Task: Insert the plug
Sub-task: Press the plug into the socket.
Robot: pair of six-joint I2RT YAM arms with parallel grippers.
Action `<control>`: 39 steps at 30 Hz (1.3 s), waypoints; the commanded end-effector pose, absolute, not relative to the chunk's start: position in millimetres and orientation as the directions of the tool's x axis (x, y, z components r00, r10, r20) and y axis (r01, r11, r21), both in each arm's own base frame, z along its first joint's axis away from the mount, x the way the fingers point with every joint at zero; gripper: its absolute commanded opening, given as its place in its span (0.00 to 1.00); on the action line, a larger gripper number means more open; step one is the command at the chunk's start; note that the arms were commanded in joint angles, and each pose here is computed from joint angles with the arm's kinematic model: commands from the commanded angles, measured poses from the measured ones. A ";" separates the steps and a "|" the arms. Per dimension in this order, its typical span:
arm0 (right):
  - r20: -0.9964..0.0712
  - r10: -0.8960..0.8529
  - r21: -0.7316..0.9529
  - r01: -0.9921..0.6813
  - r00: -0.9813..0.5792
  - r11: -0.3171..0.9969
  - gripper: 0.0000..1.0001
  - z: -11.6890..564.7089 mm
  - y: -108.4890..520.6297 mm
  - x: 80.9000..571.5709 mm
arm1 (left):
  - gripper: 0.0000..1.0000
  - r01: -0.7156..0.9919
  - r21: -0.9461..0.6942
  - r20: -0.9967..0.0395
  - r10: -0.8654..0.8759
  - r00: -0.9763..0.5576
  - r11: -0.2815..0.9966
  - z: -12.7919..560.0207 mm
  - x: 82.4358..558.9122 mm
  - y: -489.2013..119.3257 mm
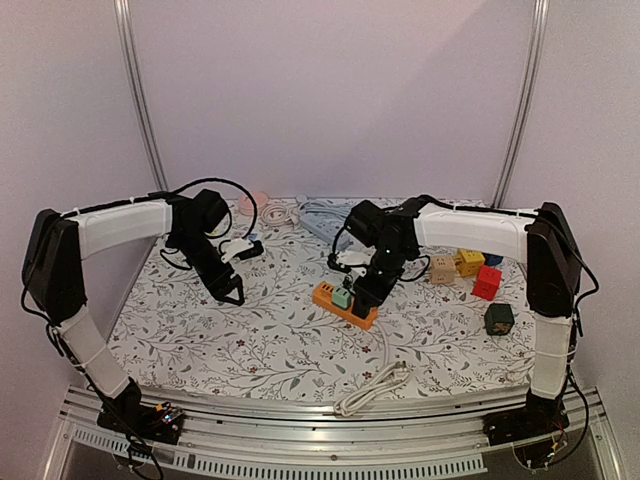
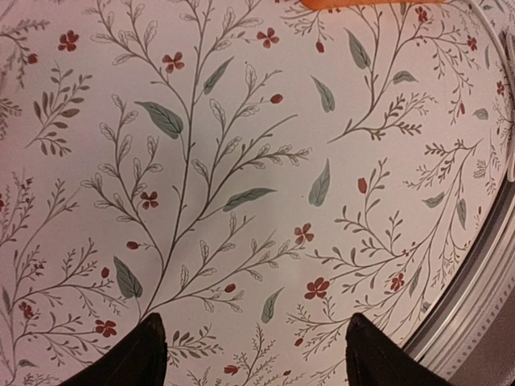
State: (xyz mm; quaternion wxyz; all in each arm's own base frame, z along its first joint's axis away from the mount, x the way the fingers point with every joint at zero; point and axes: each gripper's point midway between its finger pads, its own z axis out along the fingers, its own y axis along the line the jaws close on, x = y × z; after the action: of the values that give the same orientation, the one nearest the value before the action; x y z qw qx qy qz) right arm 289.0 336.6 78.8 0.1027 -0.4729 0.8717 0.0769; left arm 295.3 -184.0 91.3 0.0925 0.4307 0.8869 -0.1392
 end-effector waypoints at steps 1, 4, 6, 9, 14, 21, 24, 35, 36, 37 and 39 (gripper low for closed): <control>-0.174 -0.828 -0.062 -0.833 -0.533 0.550 0.12 49.0 326.7 288.8 | 0.75 0.788 -0.172 -0.286 0.735 -0.614 0.591 86.6 300.5 -184.1; -0.134 -0.846 -0.114 -0.840 -0.516 0.531 0.10 44.0 323.6 285.0 | 0.75 0.789 -0.172 -0.287 0.736 -0.613 0.590 86.4 301.3 -185.3; -0.115 -0.845 -0.104 -0.840 -0.522 0.532 0.10 36.7 322.7 282.4 | 0.75 0.790 -0.171 -0.286 0.738 -0.611 0.588 86.3 301.1 -185.7; -0.098 -0.840 -0.112 -0.833 -0.533 0.541 0.10 30.6 319.5 282.1 | 0.75 0.790 -0.171 -0.285 0.738 -0.612 0.589 86.2 300.8 -185.3; -0.072 -0.837 -0.104 -0.831 -0.542 0.547 0.09 18.1 317.5 280.5 | 0.75 0.790 -0.173 -0.283 0.739 -0.612 0.588 85.5 299.8 -186.1; -0.003 -0.830 -0.138 -0.821 -0.558 0.553 0.06 -6.3 305.0 279.5 | 0.75 0.792 -0.169 -0.284 0.741 -0.609 0.587 85.7 299.5 -185.4; 0.013 -0.821 -0.159 -0.812 -0.570 0.561 0.05 -10.9 298.9 279.7 | 0.75 0.792 -0.170 -0.282 0.741 -0.609 0.587 85.2 299.1 -185.2; -0.065 -0.827 -0.119 -0.819 -0.558 0.561 0.37 12.7 312.4 279.2 | 0.75 0.794 -0.174 -0.283 0.743 -0.607 0.583 83.7 301.5 -187.3; -0.090 -0.826 -0.113 -0.818 -0.557 0.564 0.43 20.4 316.5 281.0 | 0.75 0.794 -0.174 -0.281 0.743 -0.607 0.583 83.3 301.4 -187.2; -0.108 -0.823 -0.105 -0.817 -0.557 0.567 0.47 25.6 320.1 282.3 | 0.75 0.794 -0.174 -0.283 0.742 -0.607 0.583 83.7 301.7 -187.3; -0.155 -0.818 -0.085 -0.818 -0.554 0.569 0.56 39.7 329.5 284.2 | 0.75 0.794 -0.174 -0.283 0.742 -0.607 0.583 83.6 301.4 -187.2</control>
State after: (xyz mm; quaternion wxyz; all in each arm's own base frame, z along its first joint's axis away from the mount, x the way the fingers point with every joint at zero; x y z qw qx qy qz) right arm 289.6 332.3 45.0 0.1069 -0.4657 0.8784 -0.0098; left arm 294.8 -184.0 83.9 0.0814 0.4300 0.8882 -0.1396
